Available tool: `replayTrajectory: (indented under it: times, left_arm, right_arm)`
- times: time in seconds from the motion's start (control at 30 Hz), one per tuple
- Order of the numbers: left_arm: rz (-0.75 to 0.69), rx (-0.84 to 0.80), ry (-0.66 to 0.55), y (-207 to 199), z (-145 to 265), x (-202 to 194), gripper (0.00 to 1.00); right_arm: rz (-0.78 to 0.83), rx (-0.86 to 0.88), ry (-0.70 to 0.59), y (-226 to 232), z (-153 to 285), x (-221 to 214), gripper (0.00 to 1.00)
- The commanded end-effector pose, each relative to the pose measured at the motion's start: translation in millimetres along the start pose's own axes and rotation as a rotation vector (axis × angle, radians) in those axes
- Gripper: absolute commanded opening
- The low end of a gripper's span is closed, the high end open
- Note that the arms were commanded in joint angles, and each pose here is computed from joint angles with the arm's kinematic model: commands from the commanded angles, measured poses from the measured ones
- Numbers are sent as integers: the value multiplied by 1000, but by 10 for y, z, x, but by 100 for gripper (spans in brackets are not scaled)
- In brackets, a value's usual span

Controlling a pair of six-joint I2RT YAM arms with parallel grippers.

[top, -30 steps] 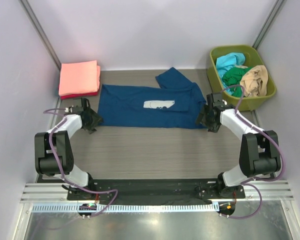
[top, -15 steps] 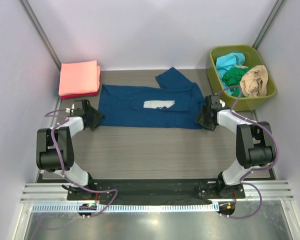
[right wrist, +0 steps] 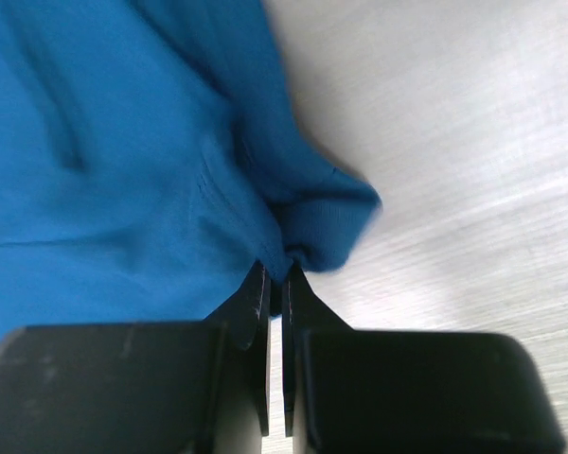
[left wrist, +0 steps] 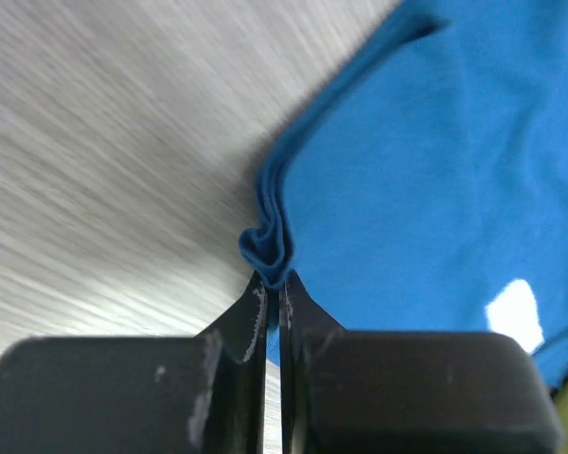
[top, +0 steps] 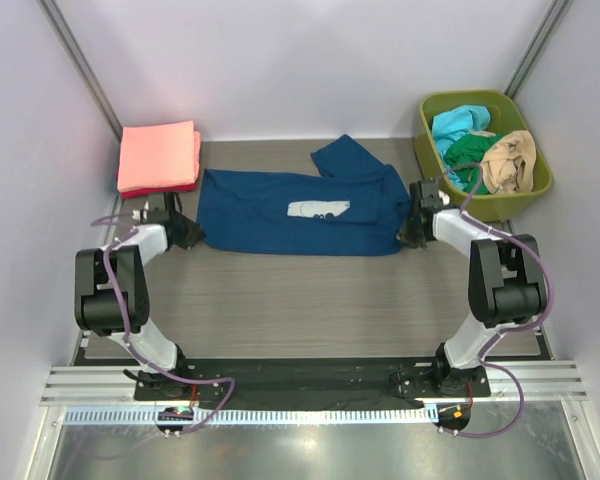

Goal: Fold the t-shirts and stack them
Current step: Fold the tshirt

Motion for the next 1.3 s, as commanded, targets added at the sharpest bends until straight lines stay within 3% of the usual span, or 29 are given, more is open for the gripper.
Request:
replayTrajectory:
  times: [0.0,0.1,0.2,0.3,0.5,0.6,0.87,1.0,1.03,1.07,1.13,1.17,1.2,1.27]
  left_arm:
    - [-10,-136,-13,-629,335,269,0]
    - [-22,-187,-102,-863,783,406,0]
    - [-30,-197,-138,-802,1139,435,0]
    - [-23,-154,-126,-487,1236,325,0]
    - [23,-24,-62,344,1060,-75,0]
    - [58,25,-3,643,988,-232,0]
    - [146,51,-30,961,1147,-392,0]
    - [164,44,-65,1026,1320,-445,2]
    - [168,55,-70,1045,1369,-458,6]
    - [176,41,-76,1042,1413,-467,9]
    - [174,-6,-106,992,1566,-458,23]
    - [171,-33,-116,948,1630,-443,34]
    - [161,-64,-129,903,1713,-429,56]
    - [122,-161,-142,696,1919,-356,73]
  right_arm:
    - [0,95,-126,249,333,612,1]
    - [-3,129,-286,343,903,1044,1]
    - [-14,104,-369,257,1274,1066,1]
    - [-32,65,-294,105,1160,713,1]
    - [-92,-21,-48,-218,604,-255,1]
    - [-136,-38,-42,-296,619,-422,1]
    - [-270,-7,-56,-432,743,-780,2]
    - [-288,8,-51,-468,800,-887,21]
    - [-289,17,-53,-462,820,-890,25]
    - [-288,25,-48,-467,854,-902,40]
    - [-288,53,-95,-452,979,-836,54]
    - [-283,62,-110,-449,1040,-809,65]
    - [-267,92,-162,-422,1171,-695,67]
    - [-224,150,-207,-362,1326,-554,69]
Point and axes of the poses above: each gripper's point midway between its finger pads, its own z axis back along the fingers, its own y axis along the line the jaws close on, x = y × z, the point moved 10 cm from there along z, back along the fingers, and after that the axes turned 10 degrees about z, right-handed, at the moved point
